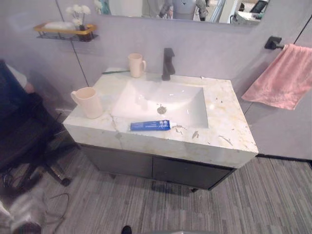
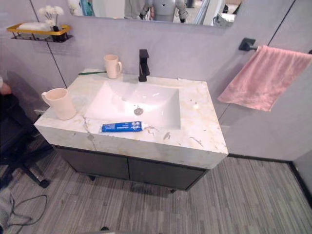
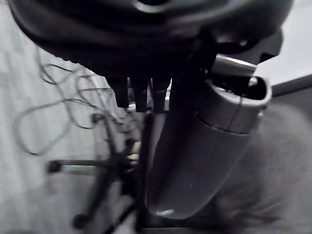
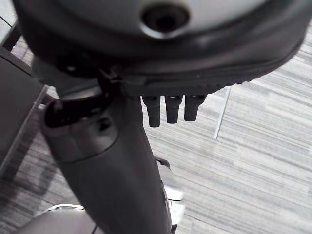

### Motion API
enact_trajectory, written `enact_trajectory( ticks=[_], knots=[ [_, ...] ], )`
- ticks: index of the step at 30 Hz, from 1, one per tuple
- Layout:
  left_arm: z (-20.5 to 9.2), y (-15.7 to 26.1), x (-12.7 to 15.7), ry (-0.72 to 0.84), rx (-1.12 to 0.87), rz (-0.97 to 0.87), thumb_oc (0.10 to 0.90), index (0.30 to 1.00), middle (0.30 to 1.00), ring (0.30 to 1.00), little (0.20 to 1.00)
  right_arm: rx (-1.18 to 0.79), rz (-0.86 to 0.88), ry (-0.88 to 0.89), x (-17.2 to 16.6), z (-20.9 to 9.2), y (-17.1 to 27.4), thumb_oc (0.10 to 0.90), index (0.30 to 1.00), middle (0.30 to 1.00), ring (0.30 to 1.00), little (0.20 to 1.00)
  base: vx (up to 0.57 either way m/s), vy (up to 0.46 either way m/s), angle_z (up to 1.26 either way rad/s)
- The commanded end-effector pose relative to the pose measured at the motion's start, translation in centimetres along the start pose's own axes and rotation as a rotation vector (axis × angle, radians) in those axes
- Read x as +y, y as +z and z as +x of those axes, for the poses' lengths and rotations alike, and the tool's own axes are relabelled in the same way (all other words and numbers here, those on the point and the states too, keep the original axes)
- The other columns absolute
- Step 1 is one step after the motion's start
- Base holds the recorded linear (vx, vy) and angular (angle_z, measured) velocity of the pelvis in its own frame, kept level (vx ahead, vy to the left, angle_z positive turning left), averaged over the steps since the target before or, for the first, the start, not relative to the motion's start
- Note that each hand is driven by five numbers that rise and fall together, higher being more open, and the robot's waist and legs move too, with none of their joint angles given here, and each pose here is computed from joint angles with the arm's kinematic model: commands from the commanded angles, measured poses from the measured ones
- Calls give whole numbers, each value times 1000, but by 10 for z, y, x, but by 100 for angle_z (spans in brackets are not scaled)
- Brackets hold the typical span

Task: Organize the bathroom.

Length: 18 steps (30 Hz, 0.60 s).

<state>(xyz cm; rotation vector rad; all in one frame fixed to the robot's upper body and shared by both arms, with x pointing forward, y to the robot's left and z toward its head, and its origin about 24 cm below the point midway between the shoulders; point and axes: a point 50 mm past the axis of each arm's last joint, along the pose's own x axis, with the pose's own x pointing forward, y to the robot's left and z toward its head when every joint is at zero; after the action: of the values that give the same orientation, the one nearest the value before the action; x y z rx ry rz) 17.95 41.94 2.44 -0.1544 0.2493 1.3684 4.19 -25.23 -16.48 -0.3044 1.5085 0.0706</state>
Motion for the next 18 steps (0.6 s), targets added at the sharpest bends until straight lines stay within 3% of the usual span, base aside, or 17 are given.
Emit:
enact_trajectory(
  ticks=[1, 2, 4, 7, 9, 15, 18],
  knots=[
    [1, 144, -2, 187, -498, -247, 800, 900, 900, 900, 900, 81, 13, -35, -17, -3, -16, 800, 900, 900, 900, 900, 46, -63, 3],
    [-2, 156, -1, 194, -529, -259, 800, 900, 900, 900, 900, 84, 12, -33, -18, -3, -17, 800, 900, 900, 900, 900, 60, -70, 0],
    [-20, 219, 2, 179, -728, -335, 800, 900, 900, 900, 900, 103, 5, -28, -19, -4, -21, 800, 900, 900, 900, 900, 52, -46, -1],
    [-45, 263, 5, 161, -890, -391, 800, 900, 900, 900, 900, 118, 4, -24, -20, -4, -23, 800, 900, 900, 900, 900, 26, -16, 0],
    [-83, 312, 9, 127, -1086, -387, 800, 900, 900, 900, 900, 143, -13, -23, -22, -5, -27, 800, 900, 900, 900, 900, 35, -14, -1],
    [-140, 372, 8, 71, -1384, -248, 800, 900, 900, 900, 900, 181, -62, -33, -31, -7, -30, 800, 900, 900, 900, 900, 12, 1, -5],
    [-170, 399, -1, -53, -1511, -42, 800, 900, 900, 900, 900, 199, -97, -48, -40, -9, -30, 800, 900, 900, 900, 900, -9, 9, -10]
  ],
)
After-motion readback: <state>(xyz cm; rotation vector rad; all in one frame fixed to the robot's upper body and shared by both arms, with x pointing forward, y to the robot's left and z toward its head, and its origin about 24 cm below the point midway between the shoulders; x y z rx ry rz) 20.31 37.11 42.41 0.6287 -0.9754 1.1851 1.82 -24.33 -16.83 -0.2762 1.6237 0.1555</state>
